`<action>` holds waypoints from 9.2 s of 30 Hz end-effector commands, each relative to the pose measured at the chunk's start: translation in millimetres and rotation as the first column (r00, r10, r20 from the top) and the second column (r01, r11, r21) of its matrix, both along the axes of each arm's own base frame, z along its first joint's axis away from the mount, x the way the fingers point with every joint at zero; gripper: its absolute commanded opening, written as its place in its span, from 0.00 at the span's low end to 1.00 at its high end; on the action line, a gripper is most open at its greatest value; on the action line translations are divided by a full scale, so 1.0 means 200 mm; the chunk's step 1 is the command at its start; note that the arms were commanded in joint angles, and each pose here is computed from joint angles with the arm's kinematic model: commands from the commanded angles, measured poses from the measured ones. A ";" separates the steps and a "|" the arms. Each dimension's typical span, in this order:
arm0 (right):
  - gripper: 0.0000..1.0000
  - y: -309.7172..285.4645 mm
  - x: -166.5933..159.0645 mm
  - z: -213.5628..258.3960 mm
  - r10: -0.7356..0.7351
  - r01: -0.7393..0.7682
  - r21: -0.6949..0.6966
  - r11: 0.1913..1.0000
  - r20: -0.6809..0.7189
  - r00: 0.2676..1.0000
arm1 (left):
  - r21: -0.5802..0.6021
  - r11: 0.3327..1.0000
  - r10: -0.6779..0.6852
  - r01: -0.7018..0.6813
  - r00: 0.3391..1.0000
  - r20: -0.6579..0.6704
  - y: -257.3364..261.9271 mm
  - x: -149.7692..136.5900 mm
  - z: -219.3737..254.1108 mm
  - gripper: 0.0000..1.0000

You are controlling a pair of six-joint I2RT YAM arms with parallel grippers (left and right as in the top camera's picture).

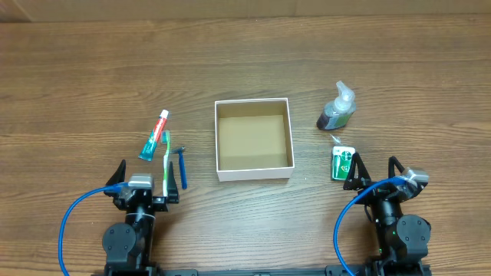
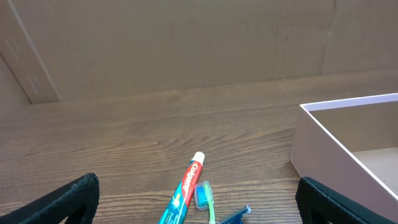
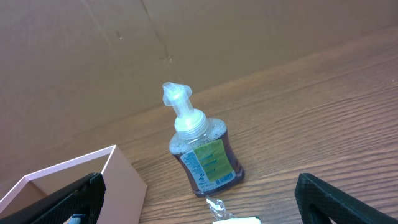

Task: Pack container
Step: 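Move the right gripper toward the hand-soap pump bottle, then grasp the hand-soap pump bottle with the right gripper and lift, then carry the bottle into the white box and release it, then grasp the green Dettol soap bar with the right gripper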

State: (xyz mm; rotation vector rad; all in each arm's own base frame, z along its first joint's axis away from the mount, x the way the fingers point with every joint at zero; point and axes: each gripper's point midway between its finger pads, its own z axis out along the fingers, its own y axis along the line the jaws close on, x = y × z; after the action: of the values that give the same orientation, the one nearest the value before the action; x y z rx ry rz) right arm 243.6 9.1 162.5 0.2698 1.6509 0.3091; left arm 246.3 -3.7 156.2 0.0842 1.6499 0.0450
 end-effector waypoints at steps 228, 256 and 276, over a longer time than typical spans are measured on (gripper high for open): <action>0.35 1.06 0.85 0.06 0.060 -0.376 -0.249 0.892 -0.761 0.646 | 0.019 1.000 0.005 -0.005 1.000 0.004 0.01 0.00 0.00 1.00; 0.81 0.42 0.50 0.39 -0.164 -0.141 -0.287 0.947 -0.814 0.557 | 0.019 1.000 0.005 -0.005 1.000 0.004 0.01 0.00 0.00 1.00; 1.00 0.12 0.30 -0.43 -0.120 -0.090 -0.150 0.985 -0.954 0.274 | 0.019 1.000 0.005 -0.005 1.000 0.004 0.01 0.00 0.00 1.00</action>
State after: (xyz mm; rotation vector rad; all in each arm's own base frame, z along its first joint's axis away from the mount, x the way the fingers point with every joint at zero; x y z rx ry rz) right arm 312.3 32.1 92.4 0.4359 2.8878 -0.1355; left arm 246.4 -3.7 156.0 0.0841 1.6491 0.0450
